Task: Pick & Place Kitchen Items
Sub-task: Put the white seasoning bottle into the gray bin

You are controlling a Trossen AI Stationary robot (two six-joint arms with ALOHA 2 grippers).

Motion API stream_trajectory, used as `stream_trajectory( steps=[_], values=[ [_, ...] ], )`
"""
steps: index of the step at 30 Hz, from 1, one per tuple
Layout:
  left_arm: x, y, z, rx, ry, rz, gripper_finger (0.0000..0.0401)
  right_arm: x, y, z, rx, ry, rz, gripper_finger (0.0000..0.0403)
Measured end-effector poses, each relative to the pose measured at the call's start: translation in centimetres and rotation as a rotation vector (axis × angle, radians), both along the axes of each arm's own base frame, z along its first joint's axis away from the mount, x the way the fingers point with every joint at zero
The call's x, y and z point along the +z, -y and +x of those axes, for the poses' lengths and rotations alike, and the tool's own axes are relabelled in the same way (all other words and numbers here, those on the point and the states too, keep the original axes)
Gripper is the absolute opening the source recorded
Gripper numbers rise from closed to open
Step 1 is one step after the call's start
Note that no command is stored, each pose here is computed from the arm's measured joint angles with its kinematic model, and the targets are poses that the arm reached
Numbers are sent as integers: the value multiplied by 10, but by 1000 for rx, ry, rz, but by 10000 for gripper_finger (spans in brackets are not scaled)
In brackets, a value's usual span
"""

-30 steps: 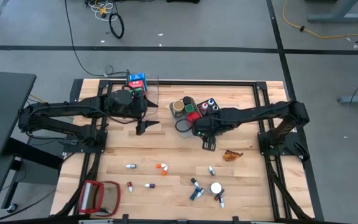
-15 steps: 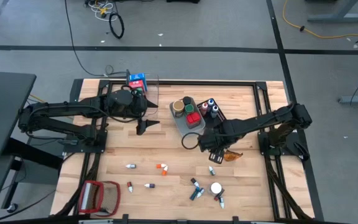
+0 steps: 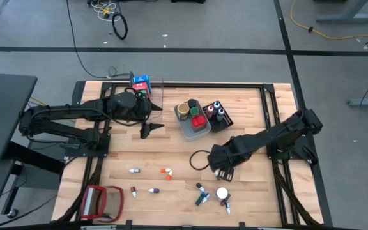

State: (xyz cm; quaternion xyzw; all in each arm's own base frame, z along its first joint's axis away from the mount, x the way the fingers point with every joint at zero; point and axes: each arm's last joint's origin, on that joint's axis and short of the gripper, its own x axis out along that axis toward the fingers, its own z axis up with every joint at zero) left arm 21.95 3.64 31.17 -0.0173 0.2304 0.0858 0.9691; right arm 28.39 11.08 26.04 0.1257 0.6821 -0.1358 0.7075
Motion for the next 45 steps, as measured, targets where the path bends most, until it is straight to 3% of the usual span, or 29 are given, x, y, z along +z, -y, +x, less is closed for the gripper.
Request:
stream_trajectory(
  steps=[5, 10, 13, 17, 21, 25, 28, 33, 38, 45],
  values=[
    [0, 0, 0, 0, 0, 0, 355, 2, -14, 12, -27, 136, 116, 233],
    [0, 0, 0, 0, 0, 0, 355, 6, -22, 24, 134, 292, 141, 233],
    [0, 0, 0, 0, 0, 0, 355, 9, -26, 31, 229, 405, 66, 233],
    [0, 0, 0, 0, 0, 0, 355, 13, -32, 34, 318, 515, -126, 233],
    [0, 0, 0, 0, 0, -1, 355, 14, -39, 31, 397, 544, -298, 233],
    [0, 0, 0, 0, 0, -1, 355, 16, -41, 30, 429, 561, -390, 233],
    [0, 0, 0, 10, 4, -19, 355, 16, -41, 31, 439, 572, -405, 233],
    [0, 0, 0, 20, 8, -39, 355, 16, -41, 31, 340, 591, -362, 233],
    [0, 0, 0, 19, 8, -36, 355, 18, -42, 33, 431, 598, -390, 233],
    [0, 0, 0, 9, 5, -18, 355, 20, -44, 37, 447, 641, -390, 233]
  ],
)
